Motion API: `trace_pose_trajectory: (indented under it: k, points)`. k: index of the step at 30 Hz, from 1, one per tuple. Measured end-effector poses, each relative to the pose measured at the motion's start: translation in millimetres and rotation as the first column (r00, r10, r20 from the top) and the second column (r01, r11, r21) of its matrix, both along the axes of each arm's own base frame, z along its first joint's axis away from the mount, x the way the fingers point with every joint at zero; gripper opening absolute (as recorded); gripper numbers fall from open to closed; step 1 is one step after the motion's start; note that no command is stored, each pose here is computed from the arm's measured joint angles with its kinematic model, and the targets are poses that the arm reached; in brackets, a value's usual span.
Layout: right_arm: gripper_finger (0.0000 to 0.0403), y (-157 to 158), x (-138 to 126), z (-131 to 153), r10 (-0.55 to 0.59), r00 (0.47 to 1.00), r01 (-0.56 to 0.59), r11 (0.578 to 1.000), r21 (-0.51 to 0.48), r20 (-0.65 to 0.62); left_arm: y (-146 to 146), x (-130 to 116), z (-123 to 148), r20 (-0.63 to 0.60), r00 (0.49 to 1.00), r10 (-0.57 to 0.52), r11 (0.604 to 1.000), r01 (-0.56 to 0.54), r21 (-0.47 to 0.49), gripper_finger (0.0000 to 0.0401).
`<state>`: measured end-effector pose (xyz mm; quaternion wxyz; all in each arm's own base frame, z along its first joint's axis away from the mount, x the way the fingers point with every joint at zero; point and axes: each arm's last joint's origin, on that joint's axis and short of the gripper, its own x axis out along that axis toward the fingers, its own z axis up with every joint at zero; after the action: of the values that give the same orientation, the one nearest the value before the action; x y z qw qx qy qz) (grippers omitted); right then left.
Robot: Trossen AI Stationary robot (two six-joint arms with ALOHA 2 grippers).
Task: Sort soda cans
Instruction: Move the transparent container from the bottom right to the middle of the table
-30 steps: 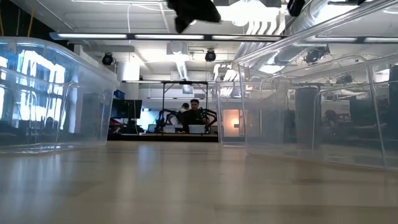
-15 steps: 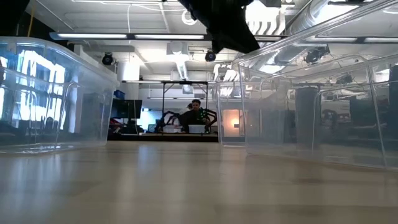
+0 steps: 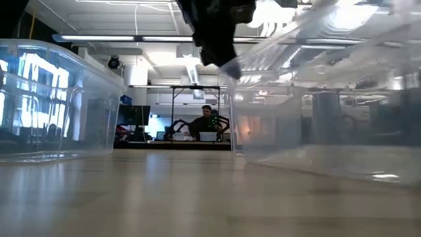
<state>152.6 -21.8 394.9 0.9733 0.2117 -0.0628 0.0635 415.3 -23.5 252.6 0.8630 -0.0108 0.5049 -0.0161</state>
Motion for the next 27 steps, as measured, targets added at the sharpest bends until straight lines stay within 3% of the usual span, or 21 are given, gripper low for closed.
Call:
trace_pose_trajectory:
  k: [4, 7, 9, 14, 16, 18, 24, 27]
  points:
    - [0.0, 1, 1, -17, 0.021, 0.983, -0.002, 0.995, 0.104, -0.181, 7, -8, 6, -0.032, 0.999, 0.025, 0.999, -0.024, 0.025, 0.0]
    - [0.0, 5, 0, -37, 0.067, 0.923, 0.019, 0.976, 0.219, -0.379, 13, -13, 13, -0.031, 0.998, 0.049, 0.998, -0.047, 0.047, 0.0]
    - [0.0, 11, -3, -52, 0.113, 0.841, 0.051, 0.957, 0.286, -0.53, 16, -14, 17, -0.017, 0.998, 0.06, 0.997, -0.059, 0.046, 0.0]
    - [0.0, 28, -11, -88, 0.148, 0.538, 0.227, 0.922, 0.313, -0.83, 23, -17, 22, -0.011, 0.997, 0.076, 0.996, -0.076, 0.048, 0.0]
    - [0.0, 36, -9, -96, 0.161, 0.447, 0.258, 0.919, 0.3, -0.88, 23, -18, 22, -0.025, 0.997, 0.072, 0.996, -0.07, 0.053, 0.0]
    - [0.0, 45, -3, -102, 0.168, 0.391, 0.264, 0.922, 0.285, -0.905, 24, -20, 21, -0.042, 0.997, 0.059, 0.996, -0.056, 0.063, 0.0]
    - [0.0, 75, 26, -127, 0.15, 0.249, 0.246, 0.946, 0.212, -0.957, 25, -33, 34, -0.068, 0.997, 0.032, 0.995, -0.026, 0.096, 0.0]
    - [0.0, 90, 47, -144, 0.146, 0.214, 0.221, 0.956, 0.194, -0.966, 26, -42, 51, -0.015, 1.0, 0.021, 0.991, -0.019, 0.135, 0.0]
